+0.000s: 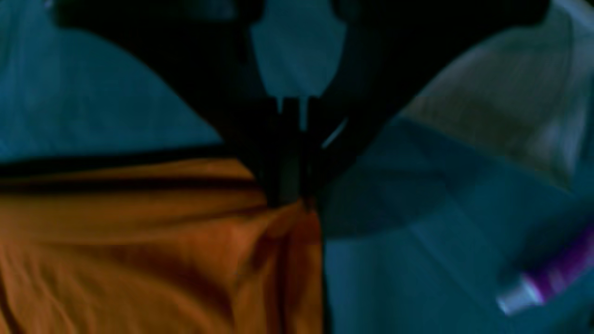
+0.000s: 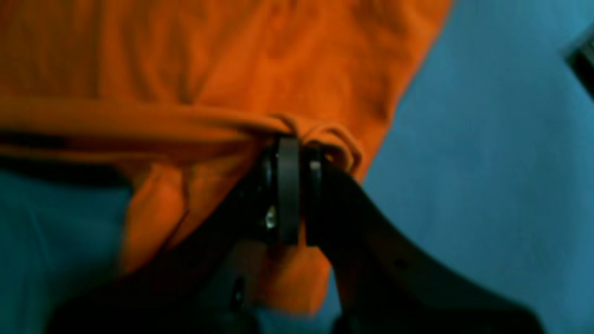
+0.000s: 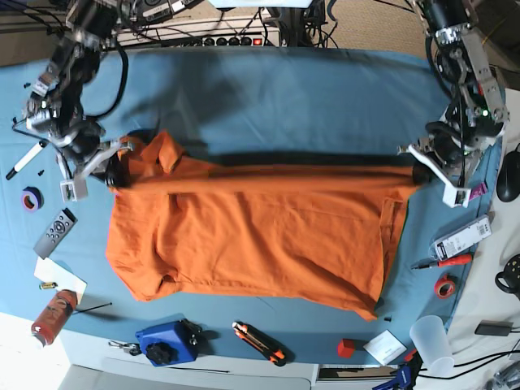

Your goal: Layout the t-shirt on the table in an organized manner, then fold the t-shirt properly

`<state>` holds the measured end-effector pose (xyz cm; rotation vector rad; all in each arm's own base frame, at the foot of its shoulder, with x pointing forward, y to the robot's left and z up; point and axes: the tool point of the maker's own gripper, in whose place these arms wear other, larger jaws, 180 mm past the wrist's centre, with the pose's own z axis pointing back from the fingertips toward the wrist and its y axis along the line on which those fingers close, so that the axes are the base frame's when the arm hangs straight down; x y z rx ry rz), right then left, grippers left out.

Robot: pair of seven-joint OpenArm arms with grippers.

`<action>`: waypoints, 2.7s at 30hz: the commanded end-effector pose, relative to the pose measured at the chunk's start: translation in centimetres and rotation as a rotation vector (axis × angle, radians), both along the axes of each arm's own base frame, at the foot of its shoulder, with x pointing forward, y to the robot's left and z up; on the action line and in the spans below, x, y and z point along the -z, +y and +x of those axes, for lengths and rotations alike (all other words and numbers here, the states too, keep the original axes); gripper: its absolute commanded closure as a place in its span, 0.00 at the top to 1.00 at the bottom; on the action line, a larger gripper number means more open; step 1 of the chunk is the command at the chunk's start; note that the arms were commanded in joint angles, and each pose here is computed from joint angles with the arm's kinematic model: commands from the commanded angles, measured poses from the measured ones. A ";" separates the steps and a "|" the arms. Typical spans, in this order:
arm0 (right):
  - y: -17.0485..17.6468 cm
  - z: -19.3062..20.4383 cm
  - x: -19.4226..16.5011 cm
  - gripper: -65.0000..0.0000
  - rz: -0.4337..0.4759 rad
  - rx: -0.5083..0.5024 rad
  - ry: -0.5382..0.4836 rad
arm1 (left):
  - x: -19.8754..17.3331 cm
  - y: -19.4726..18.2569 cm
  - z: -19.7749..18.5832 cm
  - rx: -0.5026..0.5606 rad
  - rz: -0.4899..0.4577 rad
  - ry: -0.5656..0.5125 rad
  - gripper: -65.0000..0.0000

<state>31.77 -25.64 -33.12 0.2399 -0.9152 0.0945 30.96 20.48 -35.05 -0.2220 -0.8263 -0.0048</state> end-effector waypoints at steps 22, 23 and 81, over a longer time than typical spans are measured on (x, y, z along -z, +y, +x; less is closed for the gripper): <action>-0.1 8.4 -3.9 0.35 0.000 -0.142 -0.029 | -1.8 0.0 7.3 -0.014 -0.049 -0.083 0.00; -0.4 8.6 -4.9 0.35 0.021 -0.142 -0.050 | -1.8 0.1 7.3 -0.014 -0.049 -0.083 0.00; 7.4 3.4 -0.3 0.34 -0.342 -0.559 0.208 | -1.7 0.0 7.2 -0.012 -0.051 -0.076 0.00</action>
